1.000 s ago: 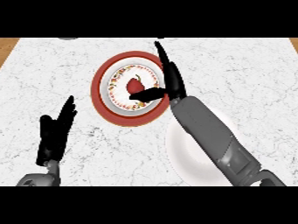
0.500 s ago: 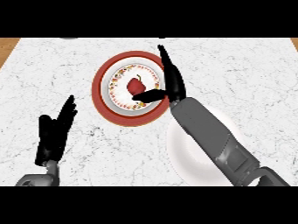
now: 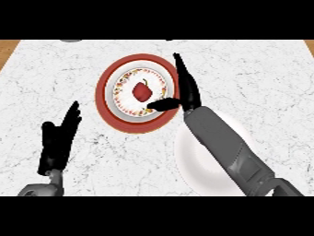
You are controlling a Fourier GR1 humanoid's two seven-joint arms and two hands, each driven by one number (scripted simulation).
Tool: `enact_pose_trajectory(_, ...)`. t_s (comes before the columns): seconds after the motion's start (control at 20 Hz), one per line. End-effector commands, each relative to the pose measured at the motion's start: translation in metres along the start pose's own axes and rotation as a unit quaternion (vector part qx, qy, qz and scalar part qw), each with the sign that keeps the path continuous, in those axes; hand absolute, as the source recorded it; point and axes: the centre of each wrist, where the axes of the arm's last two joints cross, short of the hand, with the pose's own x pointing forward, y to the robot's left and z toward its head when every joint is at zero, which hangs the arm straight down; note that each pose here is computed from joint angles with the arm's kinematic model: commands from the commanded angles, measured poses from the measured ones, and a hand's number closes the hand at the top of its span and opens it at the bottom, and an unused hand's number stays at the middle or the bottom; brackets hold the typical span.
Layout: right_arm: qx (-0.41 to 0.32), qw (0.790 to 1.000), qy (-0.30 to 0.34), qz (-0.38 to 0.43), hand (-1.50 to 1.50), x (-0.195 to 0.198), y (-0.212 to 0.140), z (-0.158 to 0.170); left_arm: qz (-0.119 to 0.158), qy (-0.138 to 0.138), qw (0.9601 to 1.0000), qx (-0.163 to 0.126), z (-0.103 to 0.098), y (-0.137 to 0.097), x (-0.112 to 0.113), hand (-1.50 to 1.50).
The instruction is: Pick the bell pepper from the plate and place it in the plate
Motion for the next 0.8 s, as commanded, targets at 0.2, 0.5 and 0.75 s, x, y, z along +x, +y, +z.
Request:
enact_pose_trajectory(0.2, -0.014, 1.0, 0.01, 0.017, -1.5, -0.02, -0.012, 0.002, -0.001, -0.004, 0.9999, 0.014, -0.004, 0.01, 0.014, 0.0)
enact_pose_trajectory(0.5, -0.042, 0.999, 0.012, 0.004, -1.5, -0.045, -0.043, 0.002, 0.005, 0.011, 0.9999, 0.01, -0.002, 0.012, 0.006, 0.0)
enact_pose_trajectory(0.75, -0.073, 0.997, 0.011, 0.009, -1.5, -0.047, -0.061, -0.004, 0.006, 0.007, 0.9999, 0.01, 0.004, 0.021, 0.001, 0.0)
